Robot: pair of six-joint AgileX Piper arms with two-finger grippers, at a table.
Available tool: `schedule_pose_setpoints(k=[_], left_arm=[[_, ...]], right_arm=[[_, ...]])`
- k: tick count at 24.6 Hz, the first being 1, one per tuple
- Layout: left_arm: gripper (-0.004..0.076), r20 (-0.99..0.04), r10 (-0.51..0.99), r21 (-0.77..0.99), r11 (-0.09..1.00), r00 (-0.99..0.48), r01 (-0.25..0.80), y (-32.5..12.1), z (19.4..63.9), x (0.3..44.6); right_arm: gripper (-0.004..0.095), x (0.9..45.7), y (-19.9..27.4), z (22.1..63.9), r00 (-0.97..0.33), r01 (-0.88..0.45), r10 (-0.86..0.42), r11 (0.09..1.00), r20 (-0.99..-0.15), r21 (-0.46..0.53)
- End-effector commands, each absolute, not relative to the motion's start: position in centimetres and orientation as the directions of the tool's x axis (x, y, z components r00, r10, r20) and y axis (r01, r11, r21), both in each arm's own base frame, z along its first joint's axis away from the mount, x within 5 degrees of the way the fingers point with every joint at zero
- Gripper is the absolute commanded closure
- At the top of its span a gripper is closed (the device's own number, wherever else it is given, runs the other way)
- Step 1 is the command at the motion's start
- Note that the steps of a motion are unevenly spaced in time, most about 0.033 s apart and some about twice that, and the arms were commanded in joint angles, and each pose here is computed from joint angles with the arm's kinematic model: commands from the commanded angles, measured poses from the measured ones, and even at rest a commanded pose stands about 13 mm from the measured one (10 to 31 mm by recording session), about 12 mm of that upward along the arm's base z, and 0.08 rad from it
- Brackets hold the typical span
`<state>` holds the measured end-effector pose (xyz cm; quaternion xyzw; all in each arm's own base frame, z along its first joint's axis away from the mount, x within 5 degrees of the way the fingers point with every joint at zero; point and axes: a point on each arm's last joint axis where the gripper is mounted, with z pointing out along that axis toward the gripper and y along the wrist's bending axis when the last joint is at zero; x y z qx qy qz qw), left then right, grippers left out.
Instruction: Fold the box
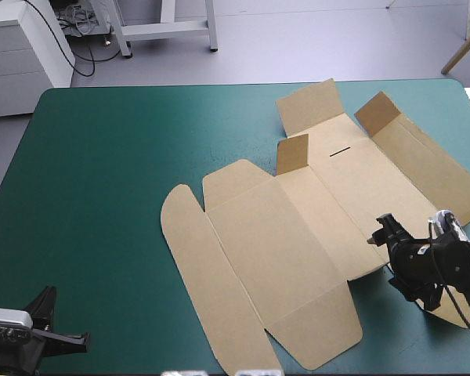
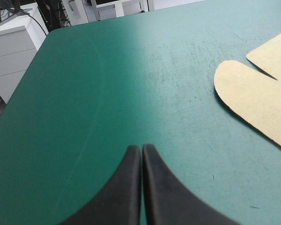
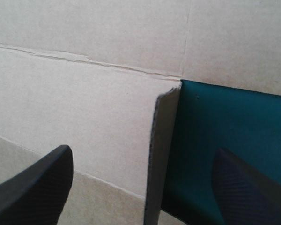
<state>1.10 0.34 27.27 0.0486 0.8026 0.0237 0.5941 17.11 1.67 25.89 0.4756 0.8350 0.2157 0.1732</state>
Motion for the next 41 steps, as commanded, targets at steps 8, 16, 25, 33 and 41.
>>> schedule_pose_setpoints(k=[8,16,25,33,41], left_arm=[[0.0734,-0.978,0.093,0.086,0.995,-0.188,0.043,0.3,28.5,0.8],[0.0734,-0.978,0.093,0.086,0.995,-0.188,0.043,0.3,28.5,0.8],[0.0734,-0.978,0.093,0.086,0.995,-0.188,0.043,0.3,28.5,0.8],[0.0734,-0.978,0.093,0.086,0.995,-0.188,0.043,0.3,28.5,0.8],[0.0734,-0.978,0.091,0.085,0.995,-0.188,0.044,0.3,28.5,0.8]], right_arm=[[0.0317,19.2,1.9,24.7,-0.506,0.750,0.862,0.455,-0.028,0.480],[0.0919,19.0,2.0,24.5,-0.561,0.731,0.827,0.511,-0.027,0.453],[0.0921,20.3,2.2,26.2,-0.813,0.334,0.491,0.834,-0.312,0.440],[0.0922,27.0,3.4,27.1,-0.930,-0.213,-0.092,0.924,-0.357,0.316],[0.0922,34.1,10.3,29.3,-0.610,-0.736,-0.675,0.677,-0.415,-0.021]])
